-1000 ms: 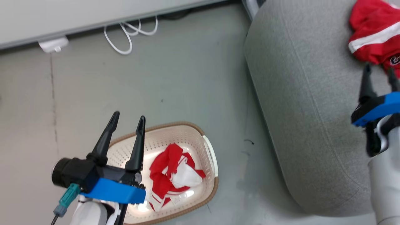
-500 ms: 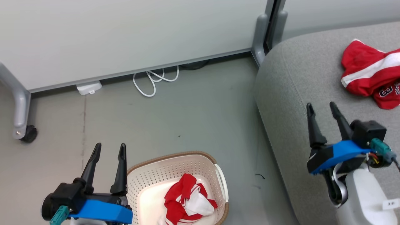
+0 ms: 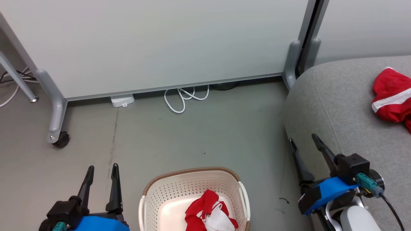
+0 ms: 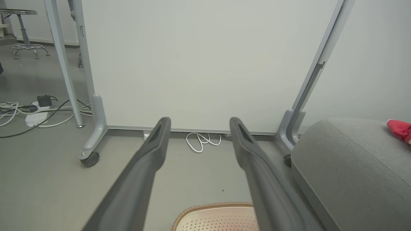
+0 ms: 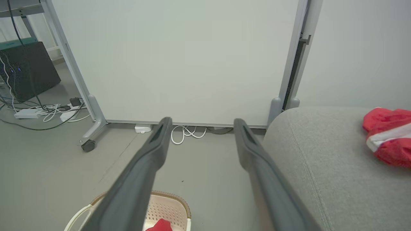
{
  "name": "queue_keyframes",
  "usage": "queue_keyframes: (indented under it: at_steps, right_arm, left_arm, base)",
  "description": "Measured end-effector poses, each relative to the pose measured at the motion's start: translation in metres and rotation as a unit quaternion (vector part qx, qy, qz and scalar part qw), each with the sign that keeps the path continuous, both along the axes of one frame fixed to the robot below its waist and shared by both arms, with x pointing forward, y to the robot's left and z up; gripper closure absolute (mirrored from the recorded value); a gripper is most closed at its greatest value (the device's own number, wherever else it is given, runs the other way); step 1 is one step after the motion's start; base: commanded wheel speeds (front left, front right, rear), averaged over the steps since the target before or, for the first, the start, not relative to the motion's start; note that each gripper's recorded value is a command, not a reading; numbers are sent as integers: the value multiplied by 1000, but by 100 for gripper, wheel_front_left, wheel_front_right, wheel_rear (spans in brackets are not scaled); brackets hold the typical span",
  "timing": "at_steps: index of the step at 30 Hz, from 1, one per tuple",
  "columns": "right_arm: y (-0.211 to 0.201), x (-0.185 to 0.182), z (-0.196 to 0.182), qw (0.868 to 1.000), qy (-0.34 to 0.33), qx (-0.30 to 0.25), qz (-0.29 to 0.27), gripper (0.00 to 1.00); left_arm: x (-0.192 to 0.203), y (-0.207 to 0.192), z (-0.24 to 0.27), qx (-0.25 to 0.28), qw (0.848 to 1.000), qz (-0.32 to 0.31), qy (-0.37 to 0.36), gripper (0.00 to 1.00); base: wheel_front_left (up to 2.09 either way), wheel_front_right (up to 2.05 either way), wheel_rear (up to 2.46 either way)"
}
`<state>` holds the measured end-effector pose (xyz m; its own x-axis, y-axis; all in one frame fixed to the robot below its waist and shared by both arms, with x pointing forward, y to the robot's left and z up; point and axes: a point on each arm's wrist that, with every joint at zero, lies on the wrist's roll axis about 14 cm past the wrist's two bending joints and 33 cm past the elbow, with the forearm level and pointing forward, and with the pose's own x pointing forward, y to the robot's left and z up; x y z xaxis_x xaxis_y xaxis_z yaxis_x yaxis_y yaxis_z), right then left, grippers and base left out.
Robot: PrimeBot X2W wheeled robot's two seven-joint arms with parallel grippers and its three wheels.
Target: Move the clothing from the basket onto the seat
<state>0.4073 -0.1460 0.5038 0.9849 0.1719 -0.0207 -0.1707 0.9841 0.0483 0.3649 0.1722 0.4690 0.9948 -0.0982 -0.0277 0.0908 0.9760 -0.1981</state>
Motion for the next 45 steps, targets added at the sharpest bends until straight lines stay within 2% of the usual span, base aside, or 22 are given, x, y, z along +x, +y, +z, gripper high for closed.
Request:
queue_keyframes:
  at_steps: [20,36,45]
  right_arm:
    - [-1,-10,1,999,4,42,-8,0]
    - [-1,-10,-5,999,16,49,-9,0]
    - [-1,-5,-13,998,25,52,-8,0]
  left_arm:
    - [-15,17,-9,2,999,32,14,0]
    - [-12,11,-12,6,1000,24,19,0]
    - [-5,-6,-34,2,999,-5,54,0]
  base:
    - [0,0,0]
    - [0,0,0]
    - [0,0,0]
